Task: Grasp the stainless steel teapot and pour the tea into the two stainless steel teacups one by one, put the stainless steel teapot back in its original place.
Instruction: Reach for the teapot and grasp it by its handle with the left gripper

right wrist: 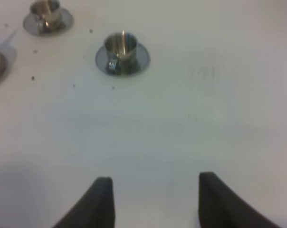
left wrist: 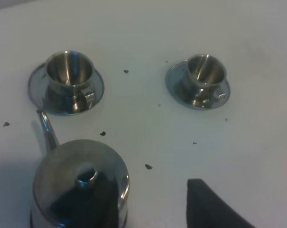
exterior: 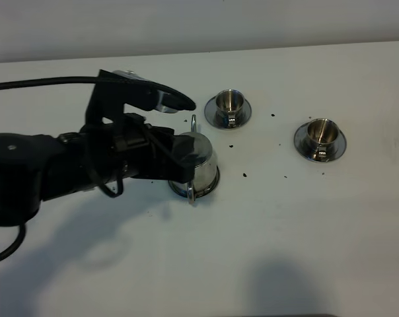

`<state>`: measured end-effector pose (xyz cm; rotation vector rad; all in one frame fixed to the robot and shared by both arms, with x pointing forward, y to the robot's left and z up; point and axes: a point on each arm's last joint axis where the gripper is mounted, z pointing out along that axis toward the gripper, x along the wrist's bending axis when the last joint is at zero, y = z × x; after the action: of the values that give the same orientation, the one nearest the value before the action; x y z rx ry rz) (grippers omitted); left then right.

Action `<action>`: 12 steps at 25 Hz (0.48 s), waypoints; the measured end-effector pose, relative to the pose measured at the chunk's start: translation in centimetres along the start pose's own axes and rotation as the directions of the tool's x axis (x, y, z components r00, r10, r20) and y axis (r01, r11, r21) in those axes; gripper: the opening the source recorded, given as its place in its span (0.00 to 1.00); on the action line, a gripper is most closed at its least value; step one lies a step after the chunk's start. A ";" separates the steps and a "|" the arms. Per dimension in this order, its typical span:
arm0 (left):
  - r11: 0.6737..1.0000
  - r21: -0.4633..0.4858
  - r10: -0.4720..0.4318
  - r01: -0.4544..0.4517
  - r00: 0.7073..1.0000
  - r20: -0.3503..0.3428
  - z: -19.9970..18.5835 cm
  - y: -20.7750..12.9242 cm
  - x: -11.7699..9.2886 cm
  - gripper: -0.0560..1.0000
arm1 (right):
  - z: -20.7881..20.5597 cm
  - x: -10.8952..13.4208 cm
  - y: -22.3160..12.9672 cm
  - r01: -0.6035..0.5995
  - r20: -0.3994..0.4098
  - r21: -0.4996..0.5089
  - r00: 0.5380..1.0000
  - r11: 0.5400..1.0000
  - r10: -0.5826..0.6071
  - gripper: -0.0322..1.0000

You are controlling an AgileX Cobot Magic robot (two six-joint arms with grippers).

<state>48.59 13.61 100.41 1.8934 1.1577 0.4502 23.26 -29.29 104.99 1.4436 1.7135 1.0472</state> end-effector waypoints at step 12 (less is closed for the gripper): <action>0.999 0.012 0.030 -0.035 0.958 0.286 0.2 2.0 -2.8 0.41 | 0.0 0.0 0.0 -0.003 -0.005 -0.002 1.000 1.000 0.002 0.41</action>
<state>48.37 10.69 102.23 1.9202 0.9419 0.1749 23.23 -29.25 104.99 1.4433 1.7137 1.0544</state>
